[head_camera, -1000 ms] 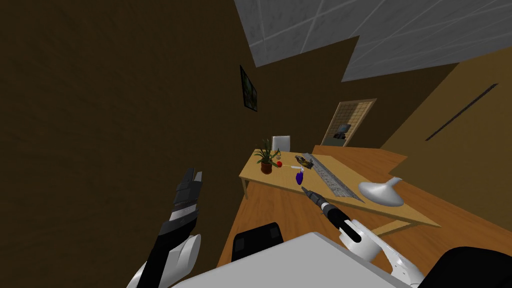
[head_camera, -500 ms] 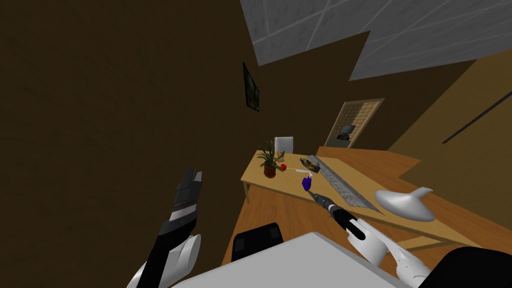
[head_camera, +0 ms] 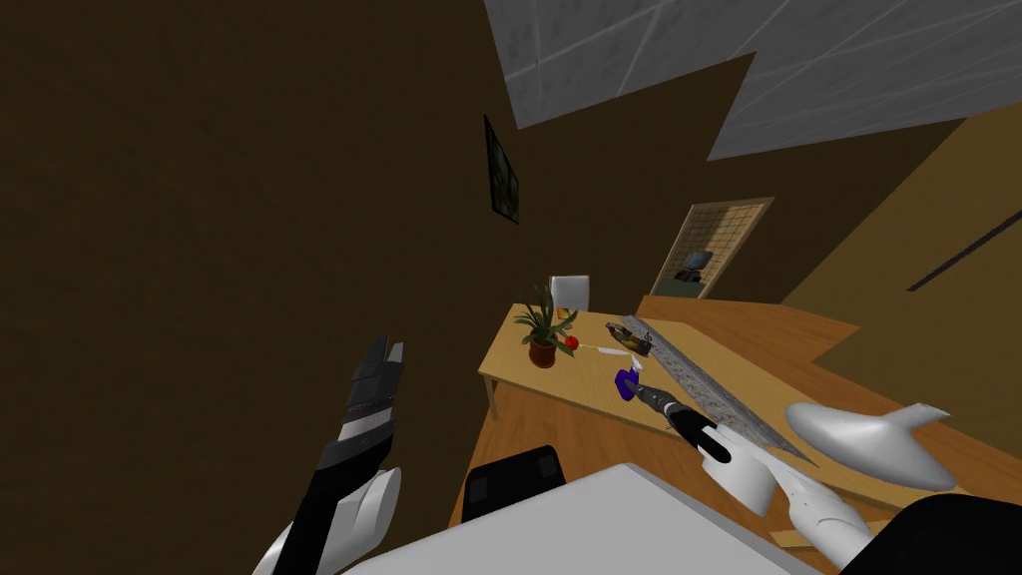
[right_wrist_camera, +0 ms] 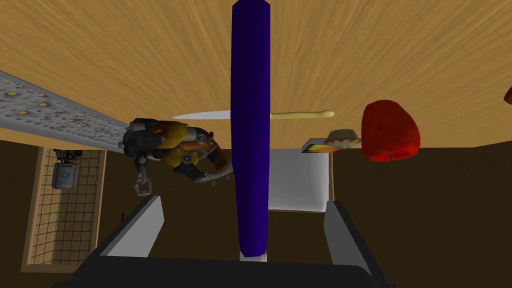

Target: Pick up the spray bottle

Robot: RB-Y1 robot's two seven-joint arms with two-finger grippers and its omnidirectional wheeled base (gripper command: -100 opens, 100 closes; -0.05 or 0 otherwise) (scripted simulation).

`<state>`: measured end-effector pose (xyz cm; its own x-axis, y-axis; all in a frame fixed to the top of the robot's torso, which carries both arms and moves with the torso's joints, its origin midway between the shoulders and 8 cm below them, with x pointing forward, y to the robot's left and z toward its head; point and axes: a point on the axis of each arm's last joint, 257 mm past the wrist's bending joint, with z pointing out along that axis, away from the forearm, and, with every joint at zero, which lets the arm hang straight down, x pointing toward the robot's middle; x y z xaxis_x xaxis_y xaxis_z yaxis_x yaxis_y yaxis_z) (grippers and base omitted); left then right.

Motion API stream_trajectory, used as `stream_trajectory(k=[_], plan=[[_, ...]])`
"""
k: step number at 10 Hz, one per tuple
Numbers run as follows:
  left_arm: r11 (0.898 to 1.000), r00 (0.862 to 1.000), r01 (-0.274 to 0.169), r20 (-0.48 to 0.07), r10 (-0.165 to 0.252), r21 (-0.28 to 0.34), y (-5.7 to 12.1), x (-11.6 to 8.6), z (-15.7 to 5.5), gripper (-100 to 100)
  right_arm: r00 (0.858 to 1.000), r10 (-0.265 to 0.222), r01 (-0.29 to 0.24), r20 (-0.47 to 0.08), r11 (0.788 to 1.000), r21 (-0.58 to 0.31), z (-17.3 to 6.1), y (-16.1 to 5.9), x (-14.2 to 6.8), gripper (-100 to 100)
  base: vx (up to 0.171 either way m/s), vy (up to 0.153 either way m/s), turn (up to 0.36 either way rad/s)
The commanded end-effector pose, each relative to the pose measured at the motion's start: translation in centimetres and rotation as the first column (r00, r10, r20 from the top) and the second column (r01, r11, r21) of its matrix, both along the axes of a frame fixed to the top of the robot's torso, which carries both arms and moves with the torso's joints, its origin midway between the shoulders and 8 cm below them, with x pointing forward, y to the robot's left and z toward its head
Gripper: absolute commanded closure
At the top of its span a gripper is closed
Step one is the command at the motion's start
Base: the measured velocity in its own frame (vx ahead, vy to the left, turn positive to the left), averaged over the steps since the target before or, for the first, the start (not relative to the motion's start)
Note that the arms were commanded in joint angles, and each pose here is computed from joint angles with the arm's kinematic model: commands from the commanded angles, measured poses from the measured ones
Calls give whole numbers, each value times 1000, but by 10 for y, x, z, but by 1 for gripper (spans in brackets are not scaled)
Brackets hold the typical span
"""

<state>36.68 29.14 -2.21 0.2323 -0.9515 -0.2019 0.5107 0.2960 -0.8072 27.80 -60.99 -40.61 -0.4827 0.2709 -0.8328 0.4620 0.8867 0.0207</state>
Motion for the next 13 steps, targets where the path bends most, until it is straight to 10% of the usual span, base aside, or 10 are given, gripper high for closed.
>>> stream_trajectory(k=[1, 2, 3, 13], plan=[[1000, 1000, 0, 0, 0, 0, 0, 0, 0, 0, 1000, 0, 0, 0, 1000, 0, 0, 0, 0, -100, 89, -14, 6], [1000, 1000, 0, 0, 0, 0, 0, 0, 0, 0, 1000, 1, -1, -1, 1000, -3, 0, -1, 0, 0, 17, -4, 3], [1000, 1000, 0, 0, 0, 0, 0, 0, 0, 0, 999, 32, -32, 1, 999, 11, -9, 10, 14, -100, -12, 3, -150], [1000, 1000, 0, 0, 0, 0, 0, 0, 0, 0, 995, 94, -95, 13, 995, 26, -29, 24, 79, -100, -19, 11, -75]])
